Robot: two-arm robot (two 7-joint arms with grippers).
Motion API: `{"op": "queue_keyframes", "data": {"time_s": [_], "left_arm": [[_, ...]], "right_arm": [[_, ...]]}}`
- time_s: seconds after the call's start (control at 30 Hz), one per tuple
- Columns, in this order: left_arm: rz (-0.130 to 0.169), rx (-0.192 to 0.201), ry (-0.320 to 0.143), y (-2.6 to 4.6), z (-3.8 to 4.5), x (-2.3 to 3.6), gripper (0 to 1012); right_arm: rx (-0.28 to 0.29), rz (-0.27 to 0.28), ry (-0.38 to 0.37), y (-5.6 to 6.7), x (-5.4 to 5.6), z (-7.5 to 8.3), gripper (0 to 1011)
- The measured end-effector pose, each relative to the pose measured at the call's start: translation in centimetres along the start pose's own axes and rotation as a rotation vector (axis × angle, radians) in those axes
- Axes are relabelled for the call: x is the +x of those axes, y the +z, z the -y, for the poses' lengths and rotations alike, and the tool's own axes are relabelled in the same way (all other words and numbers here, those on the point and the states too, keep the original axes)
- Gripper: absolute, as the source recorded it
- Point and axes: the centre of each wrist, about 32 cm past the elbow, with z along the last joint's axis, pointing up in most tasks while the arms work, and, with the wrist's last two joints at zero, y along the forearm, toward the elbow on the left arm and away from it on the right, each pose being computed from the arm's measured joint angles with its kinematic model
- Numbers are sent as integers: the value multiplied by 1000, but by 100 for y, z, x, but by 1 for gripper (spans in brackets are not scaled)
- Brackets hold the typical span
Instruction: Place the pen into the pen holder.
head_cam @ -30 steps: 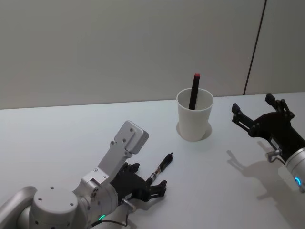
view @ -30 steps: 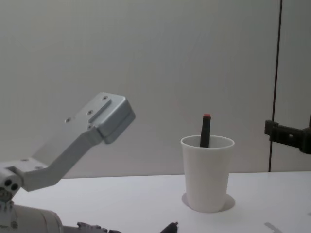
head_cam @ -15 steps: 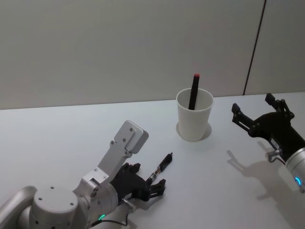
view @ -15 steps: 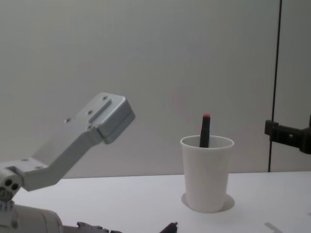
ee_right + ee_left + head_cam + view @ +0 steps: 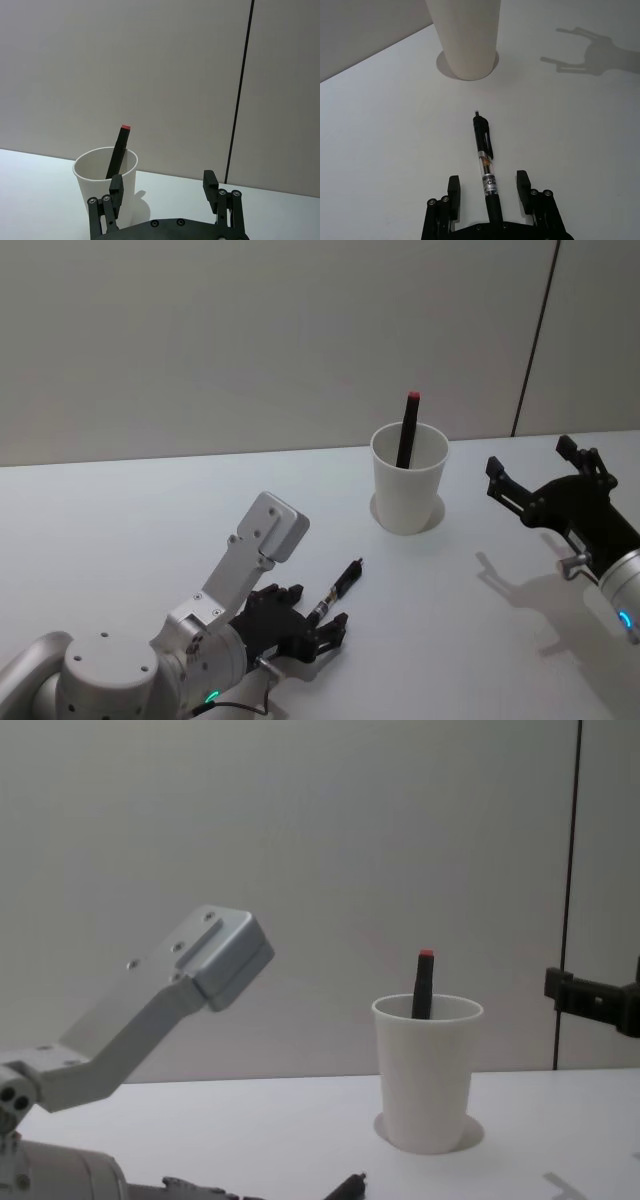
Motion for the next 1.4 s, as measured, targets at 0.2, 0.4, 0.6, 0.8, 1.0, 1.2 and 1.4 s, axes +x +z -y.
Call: {"op": "queue_keyframes", "data": {"time_s": [0.2, 0.4, 0.6, 0.8, 1.0, 1.2, 1.4], "left_arm": [[-3, -6, -7, -1, -4, 2, 585], [-4, -9, -10, 0, -7, 2, 379], [-4, -11, -13, 2, -11, 2, 180], [-3, -15, -15, 7, -14, 2, 123], [-4, -19, -18, 12, -16, 2, 123], [-3, -21, -18, 13, -17, 2, 123], [-11, -46, -18, 8, -20, 8, 123]], "right_arm": [[0, 0, 0, 0, 0, 0, 1001], [0, 0, 0, 0, 0, 0, 1002], [0, 0, 0, 0, 0, 0, 1001], [0, 0, 0, 0, 0, 0, 1001], [0, 0, 0, 0, 0, 0, 1001], [0, 0, 0, 0, 0, 0, 1001], [0, 0, 0, 0, 0, 0, 1002]]}}
